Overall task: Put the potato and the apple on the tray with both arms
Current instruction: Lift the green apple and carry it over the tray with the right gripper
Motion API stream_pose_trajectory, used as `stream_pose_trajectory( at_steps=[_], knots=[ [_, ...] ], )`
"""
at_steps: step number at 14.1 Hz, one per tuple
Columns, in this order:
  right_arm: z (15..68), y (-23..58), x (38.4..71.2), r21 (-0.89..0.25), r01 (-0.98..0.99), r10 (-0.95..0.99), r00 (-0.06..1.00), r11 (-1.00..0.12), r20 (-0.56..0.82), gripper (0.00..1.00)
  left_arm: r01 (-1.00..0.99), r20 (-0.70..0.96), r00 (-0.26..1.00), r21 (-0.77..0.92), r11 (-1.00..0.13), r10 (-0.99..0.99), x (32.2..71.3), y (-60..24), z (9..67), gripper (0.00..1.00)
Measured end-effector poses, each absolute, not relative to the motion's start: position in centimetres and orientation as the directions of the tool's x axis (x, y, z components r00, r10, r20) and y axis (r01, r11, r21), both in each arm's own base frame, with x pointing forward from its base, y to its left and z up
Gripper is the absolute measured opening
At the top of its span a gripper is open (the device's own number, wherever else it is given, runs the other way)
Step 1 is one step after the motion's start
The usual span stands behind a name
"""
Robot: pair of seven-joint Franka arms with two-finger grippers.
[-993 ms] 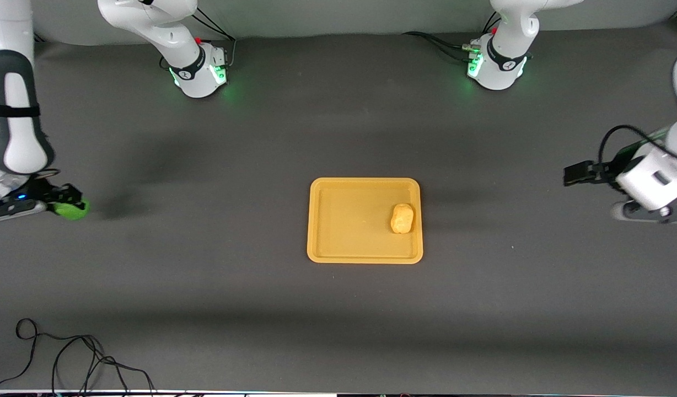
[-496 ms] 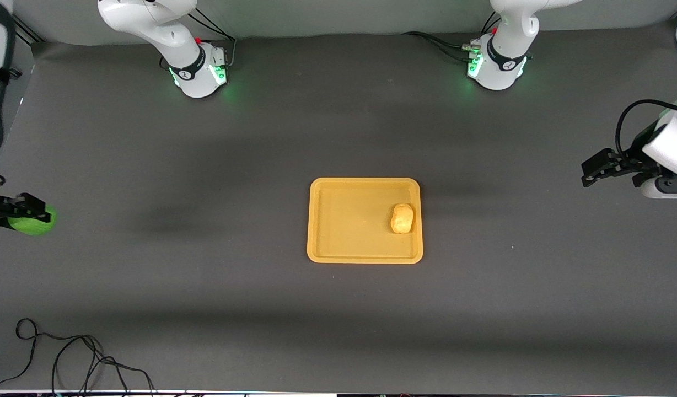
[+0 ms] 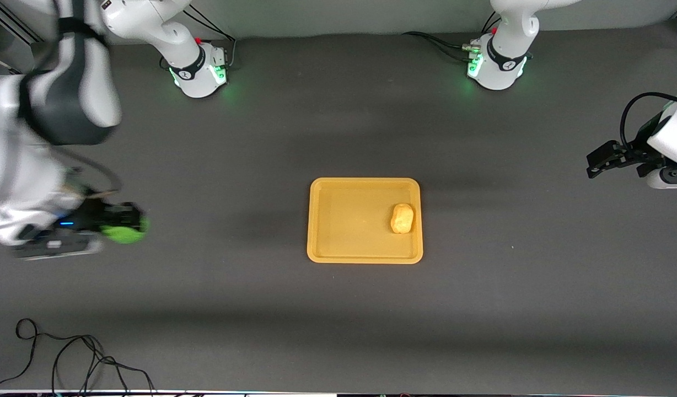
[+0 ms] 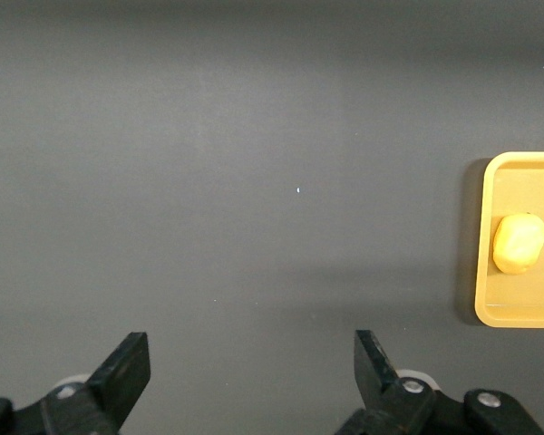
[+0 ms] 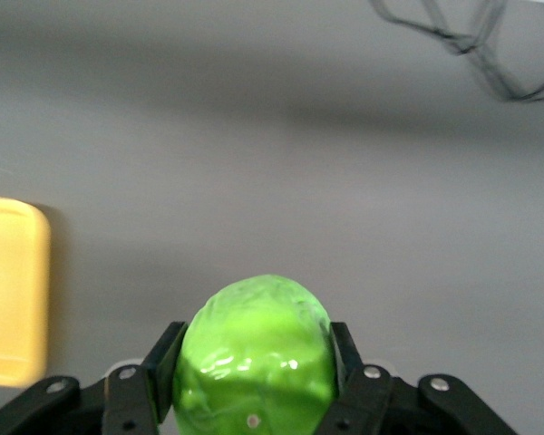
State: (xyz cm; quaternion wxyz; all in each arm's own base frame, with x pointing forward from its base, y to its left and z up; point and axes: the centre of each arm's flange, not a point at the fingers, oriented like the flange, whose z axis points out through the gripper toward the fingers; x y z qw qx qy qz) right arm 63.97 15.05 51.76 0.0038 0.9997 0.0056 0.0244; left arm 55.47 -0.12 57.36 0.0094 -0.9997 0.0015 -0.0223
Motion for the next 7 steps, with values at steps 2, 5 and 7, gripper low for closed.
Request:
stream_pose_trajectory(
  at_steps=[2,5,7],
  knots=[
    [50.3,25.3,62.9,-0.012,-0.077,-0.078,0.996,-0.997,0.047,0.68,-0.004,0.042,0.999,-0.019,-1.000,-0.005,55.4,-0.2,57.4,1.00],
    [46.6,39.4,59.1,-0.047,-0.204,-0.204,0.979,-0.978,-0.002,0.68,-0.011,0.036,0.999,-0.018,-1.000,-0.012,55.4,-0.3,57.4,1.00],
    [44.6,46.9,56.2,-0.076,-0.256,-0.254,0.967,-0.964,-0.035,0.68,-0.013,0.009,1.000,-0.017,-1.000,-0.013,55.1,-0.2,57.5,1.00]
  ],
)
